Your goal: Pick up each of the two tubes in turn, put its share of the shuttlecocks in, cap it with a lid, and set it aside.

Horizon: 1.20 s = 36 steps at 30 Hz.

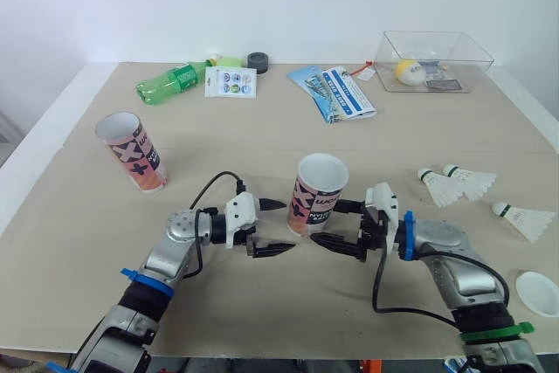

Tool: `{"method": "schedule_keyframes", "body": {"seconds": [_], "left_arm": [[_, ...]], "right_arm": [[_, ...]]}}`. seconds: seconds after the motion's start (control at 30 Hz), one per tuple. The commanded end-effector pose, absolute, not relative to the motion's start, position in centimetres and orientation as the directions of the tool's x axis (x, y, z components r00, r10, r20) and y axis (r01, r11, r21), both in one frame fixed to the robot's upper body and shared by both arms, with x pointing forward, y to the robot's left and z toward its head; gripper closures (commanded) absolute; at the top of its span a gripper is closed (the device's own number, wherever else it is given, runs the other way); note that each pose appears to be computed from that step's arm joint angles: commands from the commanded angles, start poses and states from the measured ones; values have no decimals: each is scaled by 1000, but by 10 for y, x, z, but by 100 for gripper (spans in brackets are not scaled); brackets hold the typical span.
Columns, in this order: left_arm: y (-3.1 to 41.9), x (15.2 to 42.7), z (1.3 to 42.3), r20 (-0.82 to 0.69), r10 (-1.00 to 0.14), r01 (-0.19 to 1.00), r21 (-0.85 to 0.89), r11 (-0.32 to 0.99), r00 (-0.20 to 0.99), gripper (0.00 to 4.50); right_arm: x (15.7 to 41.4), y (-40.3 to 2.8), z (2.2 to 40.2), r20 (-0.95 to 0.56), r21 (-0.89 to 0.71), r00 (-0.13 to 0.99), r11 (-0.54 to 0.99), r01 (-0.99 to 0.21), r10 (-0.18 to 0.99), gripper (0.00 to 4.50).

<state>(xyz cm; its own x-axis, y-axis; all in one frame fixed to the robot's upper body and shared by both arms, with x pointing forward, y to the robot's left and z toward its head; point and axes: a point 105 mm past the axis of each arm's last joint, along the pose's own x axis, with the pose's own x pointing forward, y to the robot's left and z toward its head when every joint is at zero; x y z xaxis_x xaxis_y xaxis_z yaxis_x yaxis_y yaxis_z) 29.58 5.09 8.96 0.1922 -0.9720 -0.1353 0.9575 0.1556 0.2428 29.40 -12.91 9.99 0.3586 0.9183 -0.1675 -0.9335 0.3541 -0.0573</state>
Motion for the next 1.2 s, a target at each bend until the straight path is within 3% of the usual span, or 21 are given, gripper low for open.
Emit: {"method": "schedule_keyframes", "body": {"seconds": [0.03, 0.9, 1.03, 1.2], "left_arm": [[58, 291, 106, -91, -976, 953, 249, 171, 199, 0], [80, 284, 110, -46, -961, 952, 157, 264, 274, 0], [80, 283, 106, -61, -960, 952, 162, 261, 274, 0], [81, 284, 108, -63, -959, 949, 172, 263, 277, 0]], "right_arm": [[299, -122, 106, -145, -104, 352, 339, -935, 925, 3], [312, -73, 90, -125, -149, 244, 225, -963, 962, 3], [313, -72, 91, -117, -154, 244, 225, -962, 963, 121], [312, -71, 91, -114, -153, 244, 226, -962, 963, 133]]}}
